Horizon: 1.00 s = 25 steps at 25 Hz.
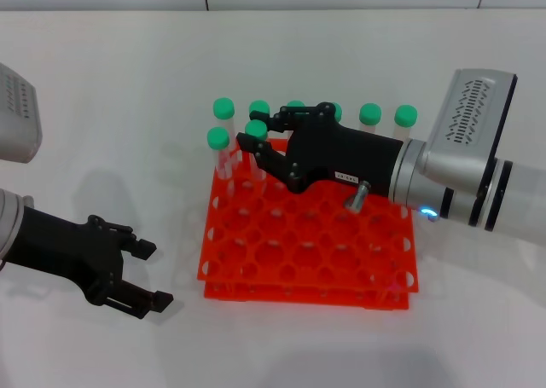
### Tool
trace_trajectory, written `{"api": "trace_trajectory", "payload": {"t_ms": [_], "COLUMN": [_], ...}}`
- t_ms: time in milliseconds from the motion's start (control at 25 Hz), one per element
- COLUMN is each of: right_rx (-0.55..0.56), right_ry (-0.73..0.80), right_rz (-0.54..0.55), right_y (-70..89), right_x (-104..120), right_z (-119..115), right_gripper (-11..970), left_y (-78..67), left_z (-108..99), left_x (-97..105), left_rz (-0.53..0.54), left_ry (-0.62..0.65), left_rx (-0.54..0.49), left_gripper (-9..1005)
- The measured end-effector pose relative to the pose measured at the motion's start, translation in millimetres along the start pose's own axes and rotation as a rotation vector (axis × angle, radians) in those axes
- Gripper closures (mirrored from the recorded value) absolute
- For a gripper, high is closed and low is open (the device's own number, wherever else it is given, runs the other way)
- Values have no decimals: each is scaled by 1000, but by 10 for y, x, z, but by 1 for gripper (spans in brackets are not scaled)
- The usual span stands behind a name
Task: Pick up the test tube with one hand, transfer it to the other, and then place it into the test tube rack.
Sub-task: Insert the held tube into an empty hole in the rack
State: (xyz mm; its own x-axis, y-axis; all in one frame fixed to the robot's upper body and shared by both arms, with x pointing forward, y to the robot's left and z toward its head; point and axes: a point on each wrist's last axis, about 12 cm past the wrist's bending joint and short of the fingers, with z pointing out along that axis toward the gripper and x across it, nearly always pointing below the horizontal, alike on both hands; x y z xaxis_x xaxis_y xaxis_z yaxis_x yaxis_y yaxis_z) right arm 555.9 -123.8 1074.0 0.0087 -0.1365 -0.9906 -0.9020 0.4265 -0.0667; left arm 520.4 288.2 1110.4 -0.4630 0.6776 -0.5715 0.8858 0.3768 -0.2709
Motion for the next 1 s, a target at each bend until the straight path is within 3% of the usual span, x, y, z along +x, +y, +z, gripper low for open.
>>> {"api": "trace_trajectory", "payload": {"t_ms": [1000], "right_rx": [-5], "right_ry": [-19], "right_rz": [10], "right_y": [17], "right_x": [-25], "right_z": [1], "right_gripper": [684], "left_y": [2], "left_z": [0], "left_x": [1], "left_rz": [-1], "left_ry": [0], "left_rx": [-1], "left_gripper": [135]}}
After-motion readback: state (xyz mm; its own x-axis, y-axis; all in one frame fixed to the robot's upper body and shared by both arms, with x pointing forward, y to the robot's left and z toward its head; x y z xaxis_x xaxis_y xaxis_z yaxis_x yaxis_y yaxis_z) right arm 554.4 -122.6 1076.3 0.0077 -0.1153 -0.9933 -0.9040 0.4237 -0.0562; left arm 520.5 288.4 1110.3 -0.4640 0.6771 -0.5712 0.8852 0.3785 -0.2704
